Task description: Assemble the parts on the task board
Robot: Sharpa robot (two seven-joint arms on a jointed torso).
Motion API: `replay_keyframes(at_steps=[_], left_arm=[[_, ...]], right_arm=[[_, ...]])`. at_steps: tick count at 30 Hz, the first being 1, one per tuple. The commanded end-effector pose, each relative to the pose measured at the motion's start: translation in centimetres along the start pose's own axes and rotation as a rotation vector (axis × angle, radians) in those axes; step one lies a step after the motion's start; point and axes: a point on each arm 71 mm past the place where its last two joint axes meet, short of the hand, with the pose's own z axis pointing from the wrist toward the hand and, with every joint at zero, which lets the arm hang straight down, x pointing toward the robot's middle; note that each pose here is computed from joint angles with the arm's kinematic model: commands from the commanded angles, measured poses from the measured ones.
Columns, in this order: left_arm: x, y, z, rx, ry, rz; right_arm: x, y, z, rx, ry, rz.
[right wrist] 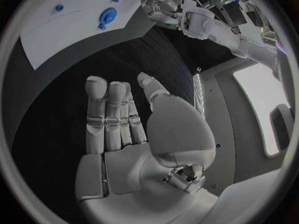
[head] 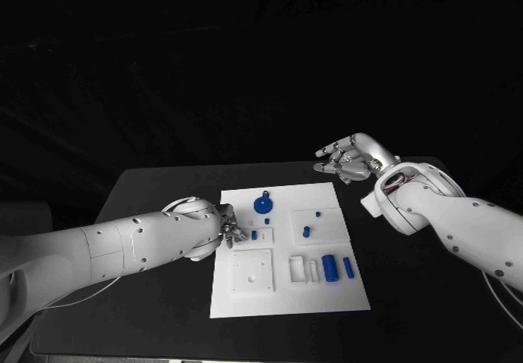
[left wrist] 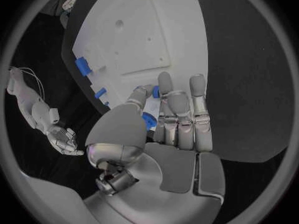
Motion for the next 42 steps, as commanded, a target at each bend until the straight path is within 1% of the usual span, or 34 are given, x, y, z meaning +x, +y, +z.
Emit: replay_keyframes(at_steps=[1, 9, 21, 24, 27, 30, 32, 35, 36, 40, 42], left_arm=[[0.71, 0.2, 0.01, 0.0, 0.026, 0.0], [0.61, 0.63, -0.18, 0.002, 0.018, -0.019], [0.53, 1.4, -0.62, 0.01, 0.022, -0.031], [0.36, 1.74, -0.9, 0.015, 0.017, -0.034], [-0.12, 1.95, -1.25, 0.033, 0.002, -0.043], [-0.97, 2.02, -1.79, 0.072, -0.026, -0.059], [-1.72, 1.94, -2.17, 0.104, -0.056, -0.061], [-2.96, 1.56, -2.78, 0.173, -0.119, -0.053], [-3.21, 1.43, -2.9, 0.193, -0.134, -0.054], [-4.69, 0.34, -3.6, 0.35, -0.255, -0.076], [-5.15, -0.26, -3.82, 0.417, -0.303, -0.089]], right_arm=[[0.1, 0.1, 0.0, -0.007, 0.009, 0.001], [0.1, 0.1, 0.0, -0.007, 0.009, 0.002], [0.1, 0.0, 0.0, -0.006, 0.011, 0.003], [0.1, -0.1, 0.0, -0.005, 0.011, 0.002], [0.0, -0.1, 0.0, -0.004, 0.01, 0.001], [-0.1, -0.3, 0.0, -0.002, 0.009, 0.0], [-0.1, -0.4, -0.1, 0.001, 0.008, 0.0], [-0.2, -0.6, -0.1, 0.004, 0.005, -0.001], [-0.2, -0.6, -0.1, 0.005, 0.004, -0.001], [-0.3, -0.8, -0.1, 0.008, -0.002, 0.001], [-0.3, -0.9, 0.0, 0.008, -0.004, 0.003]])
